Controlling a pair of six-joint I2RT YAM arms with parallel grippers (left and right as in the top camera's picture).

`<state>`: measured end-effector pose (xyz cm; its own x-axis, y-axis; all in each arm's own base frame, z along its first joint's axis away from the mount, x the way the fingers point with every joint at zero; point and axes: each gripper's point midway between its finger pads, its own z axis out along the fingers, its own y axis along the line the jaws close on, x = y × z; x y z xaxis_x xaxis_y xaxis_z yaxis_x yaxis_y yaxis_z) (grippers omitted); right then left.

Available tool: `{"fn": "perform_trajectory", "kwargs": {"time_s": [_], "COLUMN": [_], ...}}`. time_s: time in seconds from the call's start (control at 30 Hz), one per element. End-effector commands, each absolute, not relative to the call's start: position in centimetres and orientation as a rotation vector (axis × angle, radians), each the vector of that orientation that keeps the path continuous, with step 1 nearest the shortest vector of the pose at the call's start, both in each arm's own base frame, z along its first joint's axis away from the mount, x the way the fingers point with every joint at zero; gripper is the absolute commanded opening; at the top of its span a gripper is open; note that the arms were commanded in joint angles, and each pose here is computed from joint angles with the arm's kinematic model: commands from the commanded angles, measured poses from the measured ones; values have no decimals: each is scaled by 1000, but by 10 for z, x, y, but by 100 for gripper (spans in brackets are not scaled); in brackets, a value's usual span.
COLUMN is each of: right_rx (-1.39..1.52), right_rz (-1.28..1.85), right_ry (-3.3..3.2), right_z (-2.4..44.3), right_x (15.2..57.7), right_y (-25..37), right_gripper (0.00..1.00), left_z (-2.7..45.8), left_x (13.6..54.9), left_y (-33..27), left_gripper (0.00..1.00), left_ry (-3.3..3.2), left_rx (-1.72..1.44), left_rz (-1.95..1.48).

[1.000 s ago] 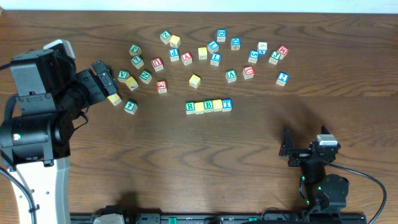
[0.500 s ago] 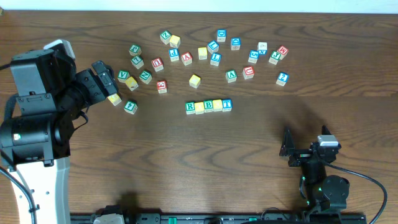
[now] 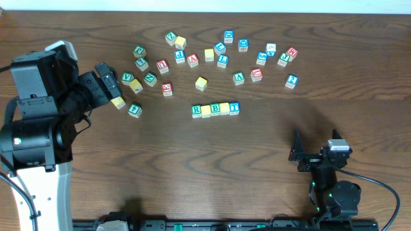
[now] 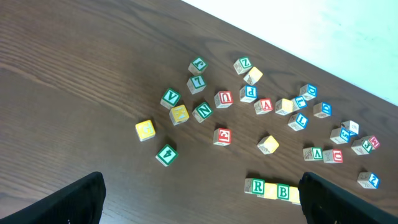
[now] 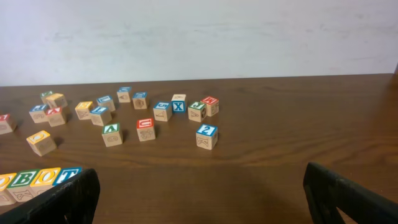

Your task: Spell out ROBOT

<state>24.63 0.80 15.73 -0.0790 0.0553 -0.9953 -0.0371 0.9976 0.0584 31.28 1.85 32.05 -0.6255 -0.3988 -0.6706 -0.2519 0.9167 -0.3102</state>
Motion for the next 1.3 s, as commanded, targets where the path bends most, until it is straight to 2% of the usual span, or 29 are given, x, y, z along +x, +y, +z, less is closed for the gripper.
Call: {"fn": "perform_trajectory", "kwargs": {"time_s": [0.0, 0.33, 0.87, 1.27], "right_rx": [26, 26, 26, 26], "right_rz": [74, 74, 74, 74], "right_ry": [1645, 1645, 1645, 1645], "right_z": [157, 157, 157, 157], "right_x": [246, 246, 246, 246], "right_y": [6, 6, 6, 6], "right_gripper": [99, 99, 99, 99], "left_z": [325, 320, 217, 178], "left_x": [313, 311, 264, 248], "left_y": [20, 24, 24, 31], "left_gripper": [98, 97, 97, 98], "left_ry": [2264, 2099, 1746, 1661], "left_rx": [-452, -268, -165, -175], "left_rz": [-225, -81, -4, 54]}}
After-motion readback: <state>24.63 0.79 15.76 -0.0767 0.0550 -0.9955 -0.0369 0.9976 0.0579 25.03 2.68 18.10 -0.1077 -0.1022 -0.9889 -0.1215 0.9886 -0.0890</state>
